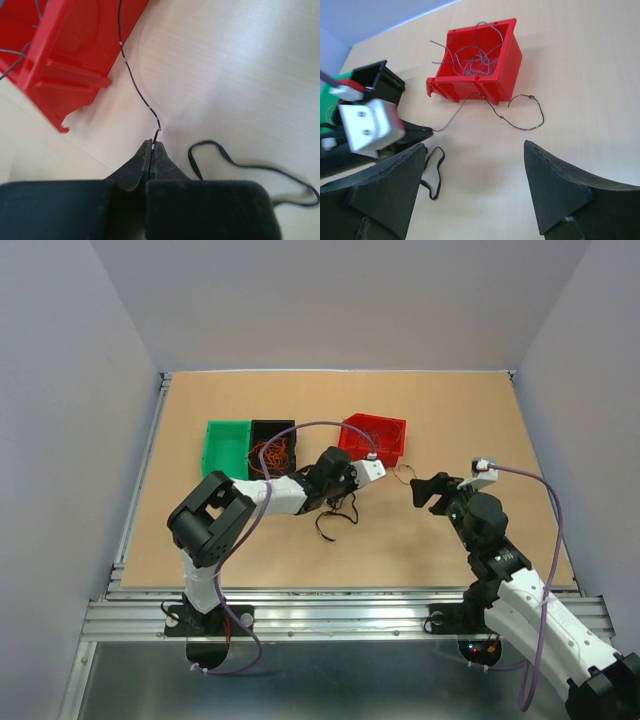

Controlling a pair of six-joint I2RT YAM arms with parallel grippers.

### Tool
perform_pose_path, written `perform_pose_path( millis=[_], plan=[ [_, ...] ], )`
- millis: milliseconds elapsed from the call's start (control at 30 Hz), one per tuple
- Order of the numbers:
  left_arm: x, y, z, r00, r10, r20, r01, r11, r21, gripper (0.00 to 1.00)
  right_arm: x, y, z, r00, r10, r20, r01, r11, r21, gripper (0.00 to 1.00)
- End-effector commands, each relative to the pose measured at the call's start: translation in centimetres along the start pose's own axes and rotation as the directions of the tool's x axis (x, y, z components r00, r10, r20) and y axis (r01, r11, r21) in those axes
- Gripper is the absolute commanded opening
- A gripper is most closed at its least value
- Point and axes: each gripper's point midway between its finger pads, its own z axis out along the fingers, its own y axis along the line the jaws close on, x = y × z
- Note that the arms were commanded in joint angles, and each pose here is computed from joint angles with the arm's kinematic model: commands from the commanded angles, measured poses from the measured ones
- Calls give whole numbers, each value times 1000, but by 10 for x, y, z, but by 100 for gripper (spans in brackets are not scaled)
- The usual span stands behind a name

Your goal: Untangle the cables

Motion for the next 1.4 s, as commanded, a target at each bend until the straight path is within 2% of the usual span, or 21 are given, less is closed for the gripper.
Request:
perform_pose_path(
  millis=[0,133,300,400,433,500,533,600,767,967,1200,1367],
  plan=[
    [-58,25,-52,981,3,192,10,998,-69,0,7,7,5,1000,-9,-30,7,999,-37,84],
    [-78,27,-96,954,10,300,13,997,-73,0,9,11,7,999,-10,-43,7,998,-54,84],
    [-94,25,-130,922,1,388,25,998,-60,0,11,22,6,999,-2,-46,-3,994,-113,84],
    [-105,27,-153,894,-6,447,37,998,-60,0,13,37,5,999,-11,-52,0,979,-204,84],
    [-110,26,-165,878,-6,478,39,998,-59,0,17,52,1,998,-25,-57,6,954,-300,84],
    [-114,26,-174,863,-8,506,41,998,-54,0,22,68,-4,997,-45,-59,18,915,-403,84],
    [-117,24,-181,852,-5,524,35,998,-47,0,37,76,-8,992,-66,-106,8,881,-473,84],
    [-119,23,-186,843,-5,538,34,998,-44,0,36,96,-14,992,-75,-100,4,819,-574,84],
    [-118,23,-184,847,-11,532,38,998,-40,0,49,111,-1,988,-112,-110,17,774,-633,82],
    [-118,24,-183,850,-11,527,39,998,-42,0,84,142,11,971,-192,-143,38,711,-702,80],
    [-120,27,-190,841,-19,540,52,998,-45,0,126,170,51,951,-266,-158,95,739,-667,77],
    [-126,40,-211,819,-25,574,88,993,-83,0,160,163,100,939,-277,-204,119,819,-562,72]
  ],
)
